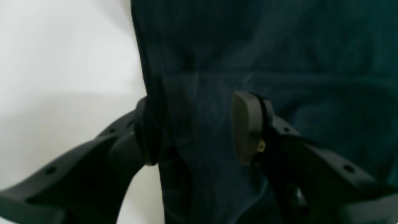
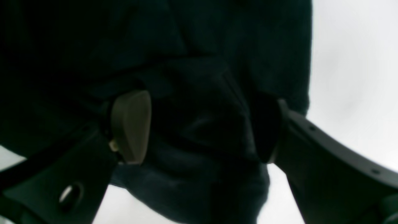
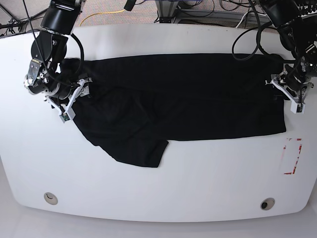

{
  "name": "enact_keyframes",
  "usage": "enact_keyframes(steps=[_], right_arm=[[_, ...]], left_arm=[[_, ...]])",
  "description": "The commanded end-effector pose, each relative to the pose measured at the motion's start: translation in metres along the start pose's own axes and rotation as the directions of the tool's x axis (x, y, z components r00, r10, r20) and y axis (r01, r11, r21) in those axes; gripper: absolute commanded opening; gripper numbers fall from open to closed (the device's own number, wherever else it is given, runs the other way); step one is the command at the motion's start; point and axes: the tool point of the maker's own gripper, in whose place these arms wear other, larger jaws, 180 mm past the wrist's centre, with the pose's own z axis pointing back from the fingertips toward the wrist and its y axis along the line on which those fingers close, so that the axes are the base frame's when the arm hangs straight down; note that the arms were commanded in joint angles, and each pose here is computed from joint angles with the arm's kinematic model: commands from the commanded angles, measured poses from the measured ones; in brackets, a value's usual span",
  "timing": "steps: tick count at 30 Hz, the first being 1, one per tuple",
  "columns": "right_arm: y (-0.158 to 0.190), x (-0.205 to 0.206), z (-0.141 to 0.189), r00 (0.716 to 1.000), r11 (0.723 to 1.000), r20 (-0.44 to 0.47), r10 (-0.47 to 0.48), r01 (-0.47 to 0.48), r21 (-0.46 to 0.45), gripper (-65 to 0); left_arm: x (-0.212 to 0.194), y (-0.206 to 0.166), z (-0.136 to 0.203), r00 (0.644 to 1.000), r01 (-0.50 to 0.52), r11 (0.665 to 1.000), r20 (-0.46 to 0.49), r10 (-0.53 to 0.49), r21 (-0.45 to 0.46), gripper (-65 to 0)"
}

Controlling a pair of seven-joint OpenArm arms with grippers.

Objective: Fold the T-shirt properly
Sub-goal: 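Grasp the shirt edge with both grippers and pull it taut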

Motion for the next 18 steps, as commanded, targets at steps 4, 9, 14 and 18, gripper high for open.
enact_keyframes(steps=[4, 9, 14, 18], right_arm=[[-0.007, 0.001, -0.01, 0.999, 1.0, 0.028, -0.023, 0.024, -0.002, -27.7], [-0.006, 0.002, -0.009, 0.999, 1.0, 0.038, -0.024, 0.024, 0.002, -50.4], [-0.007, 0.004, 0.002, 0.999, 1.0, 0.052, 0.008, -0.006, -0.026, -62.5], [-0.002, 0.008, 0.017, 0.995, 0.997, 0.077, 0.061, -0.056, -0.059, -65.0]], left_arm=[[0.019, 0.005, 0.006, 0.998, 0.019, 1.0, 0.056, -0.019, 0.01, -32.9], [0.017, 0.005, 0.005, 0.999, 0.017, 1.0, 0.052, -0.017, 0.008, -32.9], [0.008, 0.003, 0.006, 0.999, 0.021, 1.0, 0.032, -0.022, 0.003, -32.8], [0.009, 0.001, 0.007, 0.999, 0.026, 1.0, 0.037, -0.025, -0.002, -32.8]])
